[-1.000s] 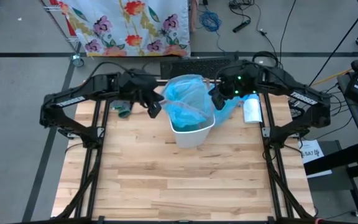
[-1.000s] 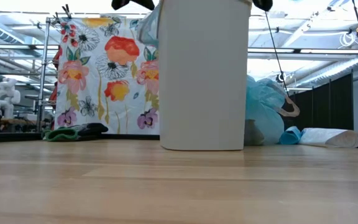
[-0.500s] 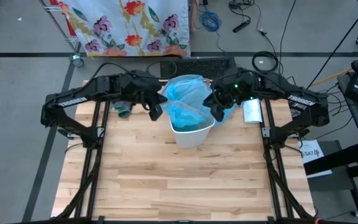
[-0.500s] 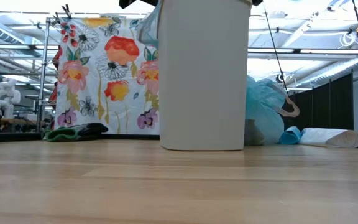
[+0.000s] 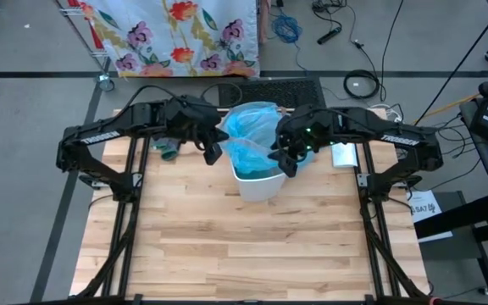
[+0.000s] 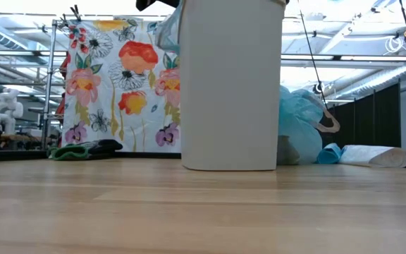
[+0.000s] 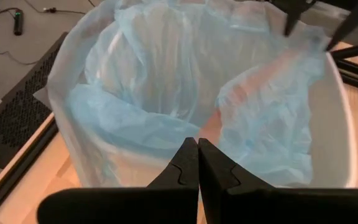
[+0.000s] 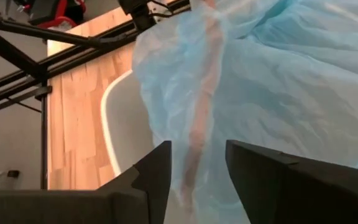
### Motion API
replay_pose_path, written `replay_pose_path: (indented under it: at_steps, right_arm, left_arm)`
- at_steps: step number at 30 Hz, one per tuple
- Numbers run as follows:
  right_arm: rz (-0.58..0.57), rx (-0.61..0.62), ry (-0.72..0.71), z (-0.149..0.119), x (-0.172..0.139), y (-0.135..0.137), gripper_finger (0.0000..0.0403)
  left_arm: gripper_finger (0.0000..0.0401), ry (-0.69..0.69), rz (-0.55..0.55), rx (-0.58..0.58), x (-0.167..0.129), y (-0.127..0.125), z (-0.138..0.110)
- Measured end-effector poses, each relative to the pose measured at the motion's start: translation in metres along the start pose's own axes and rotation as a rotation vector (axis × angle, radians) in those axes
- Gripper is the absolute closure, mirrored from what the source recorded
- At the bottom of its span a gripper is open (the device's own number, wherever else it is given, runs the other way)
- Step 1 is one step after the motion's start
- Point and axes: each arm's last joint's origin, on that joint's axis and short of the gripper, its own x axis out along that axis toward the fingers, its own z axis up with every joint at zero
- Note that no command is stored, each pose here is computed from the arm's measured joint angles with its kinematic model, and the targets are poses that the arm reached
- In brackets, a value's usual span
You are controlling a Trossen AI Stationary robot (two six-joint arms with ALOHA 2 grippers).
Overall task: Place trash/remove bag and relplace
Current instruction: Insert the new blue trash bag into the trash bin
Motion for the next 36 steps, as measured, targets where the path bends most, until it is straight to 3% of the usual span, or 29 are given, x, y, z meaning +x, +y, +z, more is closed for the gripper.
replay_pose_path:
  at_steps: [5,9,11,20,27,36]
  right_arm:
    - [-0.003,0.003,0.014,0.001,0.007,0.0,0.0286]
    - [0.038,-0.049,0.0,0.0,0.008,0.009,0.0373]
    - [0.062,-0.069,-0.02,0.001,0.008,0.015,0.0392]
    - [0.182,-0.077,-0.015,-0.01,0.016,0.056,0.0401]
    - [0.2,0.037,0.06,-0.021,0.044,0.079,0.0402]
    - [0.072,0.114,0.105,-0.035,0.084,0.095,0.0403]
  left_arm:
    - [0.0401,0.001,-0.014,0.01,-0.001,-0.004,-0.001]
    - [0.0401,0.003,-0.028,0.018,-0.001,-0.009,-0.002]
    - [0.0401,0.004,-0.032,0.003,-0.001,-0.011,-0.002]
    - [0.0401,0.007,-0.057,0.023,-0.002,-0.021,-0.005]
    - [0.0401,-0.027,-0.16,0.045,-0.015,-0.031,-0.005]
    - [0.0401,-0.017,-0.309,0.107,-0.027,-0.055,-0.012]
